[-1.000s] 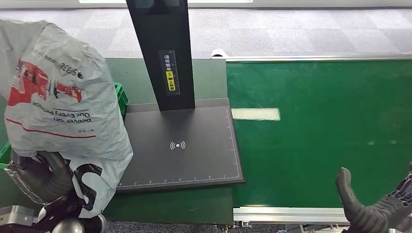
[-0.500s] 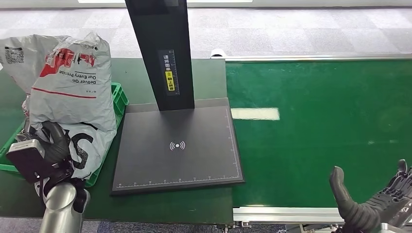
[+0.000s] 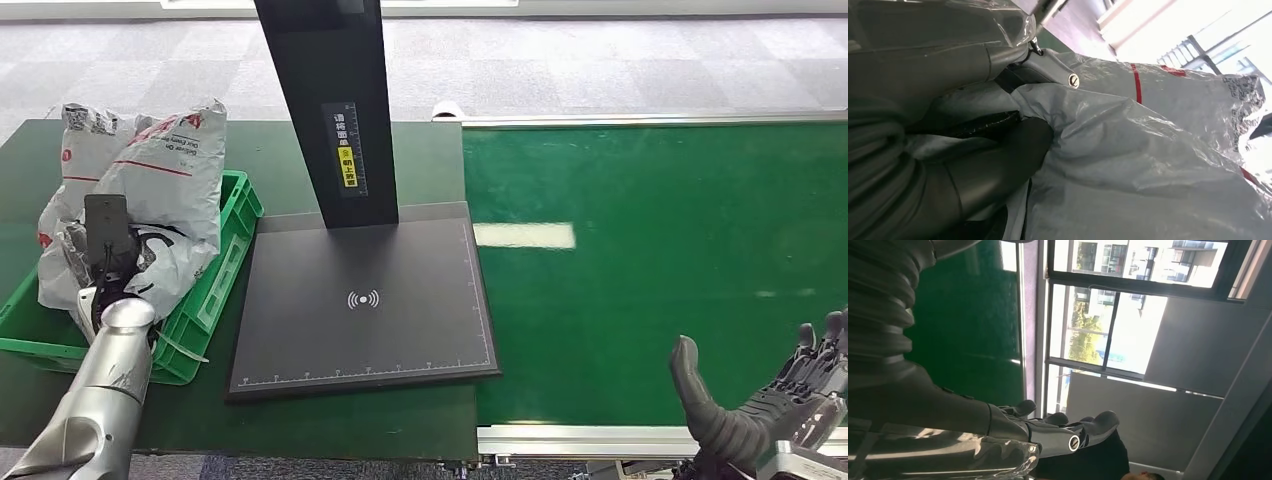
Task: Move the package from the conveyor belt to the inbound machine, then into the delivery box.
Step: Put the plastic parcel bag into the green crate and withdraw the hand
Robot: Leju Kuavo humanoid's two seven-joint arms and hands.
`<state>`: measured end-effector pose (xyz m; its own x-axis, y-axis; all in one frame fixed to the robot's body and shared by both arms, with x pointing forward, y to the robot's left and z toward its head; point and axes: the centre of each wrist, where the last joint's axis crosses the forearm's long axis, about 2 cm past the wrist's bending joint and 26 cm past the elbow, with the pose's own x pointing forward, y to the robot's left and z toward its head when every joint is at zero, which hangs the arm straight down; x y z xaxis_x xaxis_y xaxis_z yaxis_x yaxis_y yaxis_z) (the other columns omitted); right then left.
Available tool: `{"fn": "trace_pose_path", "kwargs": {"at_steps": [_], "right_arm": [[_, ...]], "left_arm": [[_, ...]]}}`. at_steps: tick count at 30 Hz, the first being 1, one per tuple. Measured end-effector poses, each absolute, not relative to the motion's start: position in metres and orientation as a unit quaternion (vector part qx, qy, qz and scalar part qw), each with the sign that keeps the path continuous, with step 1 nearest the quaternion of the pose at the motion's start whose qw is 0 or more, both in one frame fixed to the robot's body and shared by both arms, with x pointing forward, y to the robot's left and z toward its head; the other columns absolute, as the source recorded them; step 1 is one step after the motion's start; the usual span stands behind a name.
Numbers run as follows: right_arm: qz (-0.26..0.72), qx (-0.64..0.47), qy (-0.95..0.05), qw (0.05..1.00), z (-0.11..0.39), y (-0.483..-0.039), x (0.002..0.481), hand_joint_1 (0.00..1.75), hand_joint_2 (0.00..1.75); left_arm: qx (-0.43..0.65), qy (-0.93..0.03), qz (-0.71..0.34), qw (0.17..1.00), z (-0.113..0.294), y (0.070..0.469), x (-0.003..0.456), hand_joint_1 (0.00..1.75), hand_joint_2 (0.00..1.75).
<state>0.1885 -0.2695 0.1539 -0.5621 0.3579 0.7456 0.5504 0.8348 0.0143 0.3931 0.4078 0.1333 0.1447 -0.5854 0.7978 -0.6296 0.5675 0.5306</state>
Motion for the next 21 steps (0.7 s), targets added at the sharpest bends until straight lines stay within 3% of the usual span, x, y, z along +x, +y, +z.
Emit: {"fn": "trace_pose_path", "kwargs": {"at_steps": [10,21], "right_arm": [[-0.117,-0.261,-0.87,0.401,0.149,-0.271,0.191,0.0,1.75],[-0.111,-0.26,-0.869,0.405,0.146,-0.27,0.192,0.0,1.75]], "left_arm": [[0.512,-0.611,0.075,0.599,0.139,0.47,0.385,1.75,1.75],[0.529,-0.614,0.132,0.571,0.133,0.498,0.369,1.75,1.75]]}}
